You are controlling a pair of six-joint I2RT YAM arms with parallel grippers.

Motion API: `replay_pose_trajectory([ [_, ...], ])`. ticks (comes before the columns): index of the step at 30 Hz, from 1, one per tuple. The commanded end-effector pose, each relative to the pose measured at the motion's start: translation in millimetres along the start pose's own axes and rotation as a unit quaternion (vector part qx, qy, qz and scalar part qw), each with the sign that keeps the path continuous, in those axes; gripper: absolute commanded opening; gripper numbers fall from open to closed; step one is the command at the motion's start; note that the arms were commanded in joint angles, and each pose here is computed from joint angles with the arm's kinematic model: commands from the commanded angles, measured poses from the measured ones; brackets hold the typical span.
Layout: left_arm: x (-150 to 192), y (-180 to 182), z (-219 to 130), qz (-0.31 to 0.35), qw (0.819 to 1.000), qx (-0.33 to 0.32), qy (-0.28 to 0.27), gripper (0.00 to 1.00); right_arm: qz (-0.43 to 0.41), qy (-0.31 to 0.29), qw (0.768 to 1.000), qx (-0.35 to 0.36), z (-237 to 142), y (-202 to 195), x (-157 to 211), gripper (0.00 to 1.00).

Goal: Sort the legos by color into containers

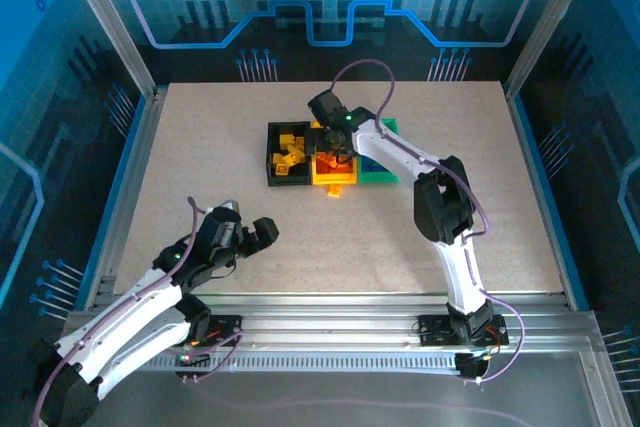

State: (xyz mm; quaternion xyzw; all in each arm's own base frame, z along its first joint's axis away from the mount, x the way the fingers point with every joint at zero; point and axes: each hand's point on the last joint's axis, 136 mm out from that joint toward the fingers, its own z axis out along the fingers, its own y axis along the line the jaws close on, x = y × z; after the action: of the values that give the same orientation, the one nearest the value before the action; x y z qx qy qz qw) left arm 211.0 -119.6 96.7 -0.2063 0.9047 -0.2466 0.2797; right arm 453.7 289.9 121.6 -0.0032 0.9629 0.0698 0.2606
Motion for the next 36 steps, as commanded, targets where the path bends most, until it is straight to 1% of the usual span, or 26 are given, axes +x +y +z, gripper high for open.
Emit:
replay_pose_trajectory([
  [1, -6.1, -11.6, -8.5, 0.007, 1.0, 0.017, -0.001, 0.99, 0.01, -0.025, 1.0, -0.005, -40.3, 1.1, 6.6, 0.94],
  [4, -7.8, -14.2, -9.5, 0.008, 1.0, 0.023, -0.004, 0.99, 0.02, -0.037, 0.999, -0.005, -52.9, -2.0, 34.2, 0.92],
  [7, -8.8, -16.1, -9.5, 0.01, 1.0, 0.027, -0.006, 0.99, 0.022, -0.04, 0.999, 0.002, -55.2, -4.5, 64.5, 0.86],
  [10, -9.1, -17.0, -9.6, 0.013, 0.999, 0.029, -0.005, 0.99, 0.017, -0.039, 0.999, 0.019, -46.0, -8.4, 90.9, 0.79],
  [14, -8.4, -18.8, -10.4, 0.017, 0.999, 0.034, -0.002, 0.99, 0.023, -0.023, 0.999, 0.04, -17.5, -15.0, 113.3, 0.69],
  [18, -6.0, -17.4, -9.7, 0.015, 0.999, 0.033, 0.003, 0.99, 0.021, -0.037, 0.998, 0.041, 2.2, -11.0, 113.5, 0.65],
  [22, -2.4, -15.1, -6.9, 0.011, 0.999, 0.034, 0.009, 0.99, 0.033, -0.045, 0.996, 0.068, 16.0, -17.2, 112.0, 0.65],
  [27, -2.1, -16.9, -6.3, 0.01, 0.999, 0.037, 0.01, 0.99, 0.063, -0.037, 0.991, 0.108, 33.2, -29.7, 116.1, 0.67],
  [30, -2.7, -17.4, -6.9, 0.011, 0.999, 0.037, 0.011, 0.99, 0.071, -0.035, 0.99, 0.116, 42.6, -31.4, 116.0, 0.66],
  [36, -0.7, -15.7, -6.9, 0.012, 0.999, 0.034, 0.015, 0.99, 0.095, -0.036, 0.985, 0.141, 54.1, -42.4, 113.3, 0.61],
])
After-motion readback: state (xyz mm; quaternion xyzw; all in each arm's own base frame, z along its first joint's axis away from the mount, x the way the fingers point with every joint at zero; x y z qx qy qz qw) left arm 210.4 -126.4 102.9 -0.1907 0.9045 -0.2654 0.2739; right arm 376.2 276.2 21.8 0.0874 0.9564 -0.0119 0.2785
